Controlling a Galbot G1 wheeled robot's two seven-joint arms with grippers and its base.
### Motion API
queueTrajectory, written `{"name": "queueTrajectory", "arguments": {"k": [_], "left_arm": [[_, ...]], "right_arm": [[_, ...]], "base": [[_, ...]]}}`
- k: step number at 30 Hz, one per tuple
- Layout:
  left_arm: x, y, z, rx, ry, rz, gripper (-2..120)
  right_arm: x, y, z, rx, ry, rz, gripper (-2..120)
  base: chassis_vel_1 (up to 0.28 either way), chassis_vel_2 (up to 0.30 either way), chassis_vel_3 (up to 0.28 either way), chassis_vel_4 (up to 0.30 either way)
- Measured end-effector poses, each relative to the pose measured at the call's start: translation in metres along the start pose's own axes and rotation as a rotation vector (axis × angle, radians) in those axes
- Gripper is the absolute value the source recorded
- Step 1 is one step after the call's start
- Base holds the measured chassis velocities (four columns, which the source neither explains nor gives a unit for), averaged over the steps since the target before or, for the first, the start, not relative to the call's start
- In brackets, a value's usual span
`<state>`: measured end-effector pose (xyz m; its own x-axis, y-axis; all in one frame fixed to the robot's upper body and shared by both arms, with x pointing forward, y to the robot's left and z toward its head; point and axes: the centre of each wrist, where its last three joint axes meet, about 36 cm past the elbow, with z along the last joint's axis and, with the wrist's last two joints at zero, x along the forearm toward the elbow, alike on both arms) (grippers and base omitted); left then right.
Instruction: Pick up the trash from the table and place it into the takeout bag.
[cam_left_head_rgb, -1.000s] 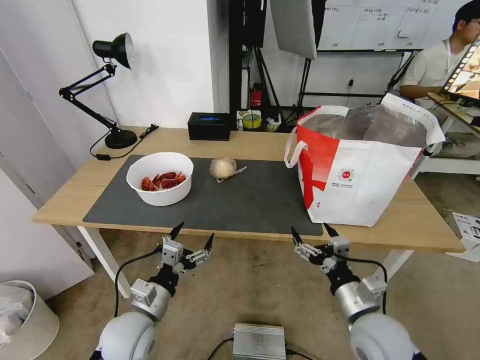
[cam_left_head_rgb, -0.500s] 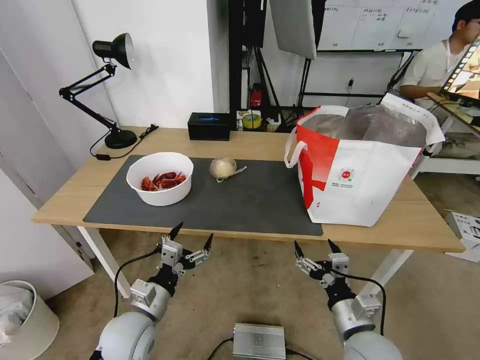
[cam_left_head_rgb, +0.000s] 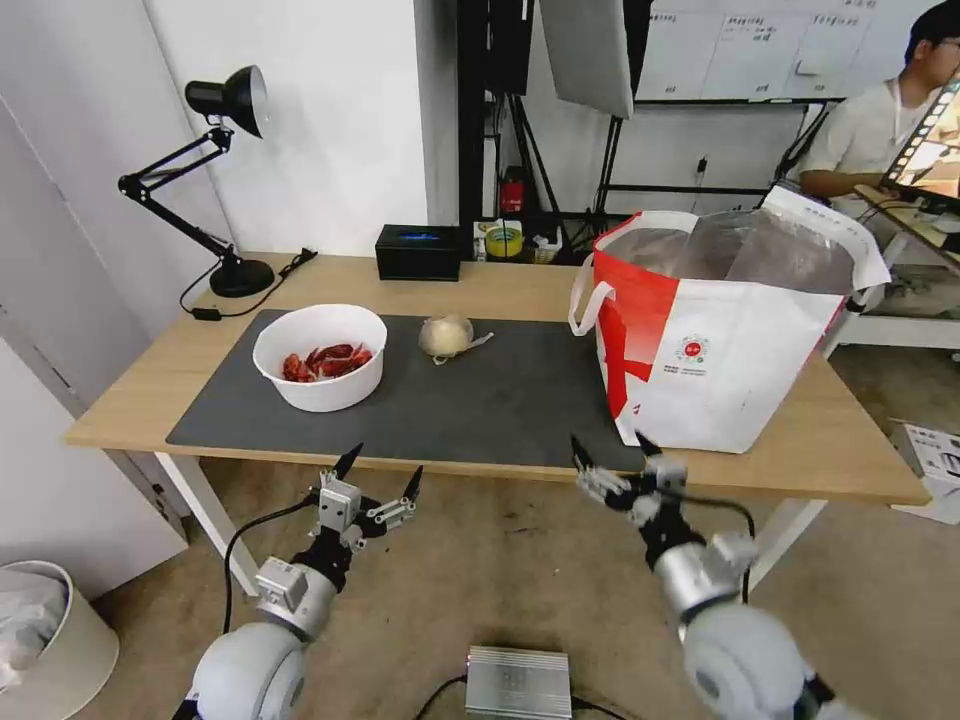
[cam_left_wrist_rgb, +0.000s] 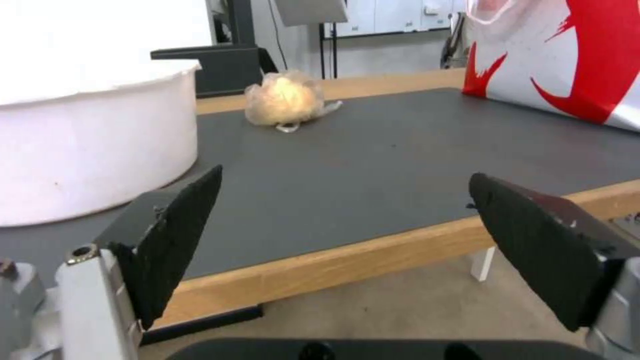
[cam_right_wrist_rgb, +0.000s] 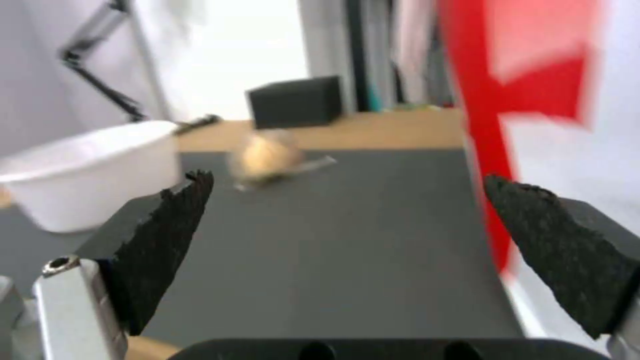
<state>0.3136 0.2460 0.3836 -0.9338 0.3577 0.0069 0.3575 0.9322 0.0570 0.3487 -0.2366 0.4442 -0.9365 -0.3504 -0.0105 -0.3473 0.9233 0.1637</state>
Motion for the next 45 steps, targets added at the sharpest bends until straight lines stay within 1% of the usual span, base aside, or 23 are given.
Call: {"name": "queueTrajectory", "arguments": {"k": [1,3,4,8,9,11,12,13,16,17,19,20,22,24,26,28,29,30,32,34,36,38,45], "left_arm": [[0.000,0.000,0.000,0.000,0.000,0.000,100],[0.002,0.001,0.001,-0.001,0.005,-0.007,100],[0.002,0.001,0.001,-0.001,0.005,-0.007,100],[0.005,0.004,0.001,-0.004,0.010,-0.023,100],[0.005,0.004,0.001,-0.004,0.010,-0.023,100],[0.008,0.006,0.001,-0.005,0.013,-0.034,100],[0.008,0.006,0.001,-0.005,0.013,-0.034,100],[0.010,0.006,0.002,-0.006,0.016,-0.038,100],[0.015,0.010,0.003,-0.011,0.027,-0.052,100],[0.015,0.010,0.003,-0.011,0.027,-0.052,100],[0.017,0.013,0.003,-0.015,0.026,-0.067,100],[0.017,0.013,0.003,-0.015,0.026,-0.067,100],[0.016,0.016,-0.001,-0.017,0.017,-0.076,100],[0.016,0.016,-0.001,-0.016,0.016,-0.077,100],[0.018,0.019,-0.001,-0.017,0.018,-0.085,100],[0.018,0.019,-0.001,-0.018,0.020,-0.086,100],[0.019,0.020,0.000,-0.018,0.023,-0.088,100],[0.019,0.020,0.001,-0.017,0.025,-0.090,100],[0.019,0.020,0.001,-0.016,0.025,-0.090,100],[0.020,0.020,0.003,-0.016,0.029,-0.091,100],[0.020,0.020,0.003,-0.017,0.031,-0.091,100],[0.021,0.023,0.003,-0.022,0.032,-0.096,100],[0.022,0.024,0.003,-0.019,0.029,-0.099,100]], "right_arm": [[0.000,0.000,0.000,0.000,0.000,0.000,100],[-0.020,-0.008,-0.016,-0.009,0.005,-0.070,100],[-0.020,-0.008,-0.016,-0.009,0.005,-0.070,100],[-0.069,-0.018,-0.040,-0.028,-0.010,-0.149,100],[-0.069,-0.018,-0.040,-0.028,-0.010,-0.149,100],[-0.093,-0.019,-0.046,-0.037,0.010,-0.173,100],[-0.093,-0.019,-0.046,-0.037,0.010,-0.173,100],[-0.102,-0.018,-0.048,-0.039,0.021,-0.179,100],[-0.138,-0.014,-0.053,-0.041,0.047,-0.195,100],[-0.138,-0.014,-0.053,-0.041,0.047,-0.195,100],[-0.179,-0.008,-0.055,-0.074,0.089,-0.204,100],[-0.179,-0.008,-0.055,-0.074,0.089,-0.204,100],[-0.213,-0.005,-0.053,-0.086,0.118,-0.198,100],[-0.221,-0.003,-0.052,-0.085,0.124,-0.197,100],[-0.252,0.004,-0.047,-0.083,0.150,-0.196,100],[-0.259,0.006,-0.046,-0.082,0.157,-0.198,100],[-0.277,0.009,-0.043,-0.077,0.179,-0.200,100],[-0.292,0.009,-0.042,-0.073,0.193,-0.194,100],[-0.299,0.009,-0.041,-0.071,0.199,-0.190,100],[-0.329,0.008,-0.042,-0.063,0.219,-0.171,100],[-0.335,0.009,-0.043,-0.062,0.223,-0.172,100],[-0.354,0.014,-0.043,-0.050,0.242,-0.174,100],[-0.375,0.018,-0.035,0.000,0.284,-0.166,100]], "base": [[0.000,0.000,0.000,0.000],[0.000,0.000,0.000,0.000],[0.000,0.000,0.000,0.000],[0.000,0.000,0.000,0.000],[0.000,0.000,0.000,0.000],[0.000,0.000,0.000,0.000],[0.000,0.000,0.000,0.000],[0.000,0.000,0.000,0.000],[0.000,0.000,0.000,0.000],[0.000,0.000,0.000,0.000],[0.000,0.000,0.000,0.000],[0.000,0.000,0.000,0.000],[0.000,0.000,0.000,0.000],[0.000,0.000,0.000,0.000],[0.000,0.000,0.000,0.000],[0.000,0.000,0.000,0.000],[0.000,0.000,0.000,0.000],[0.000,0.000,0.000,0.000],[0.000,0.000,0.000,0.000],[0.000,0.000,0.000,0.000],[0.000,0.000,0.000,0.000],[0.000,0.000,0.000,0.000],[0.000,0.000,0.000,0.000]]}}
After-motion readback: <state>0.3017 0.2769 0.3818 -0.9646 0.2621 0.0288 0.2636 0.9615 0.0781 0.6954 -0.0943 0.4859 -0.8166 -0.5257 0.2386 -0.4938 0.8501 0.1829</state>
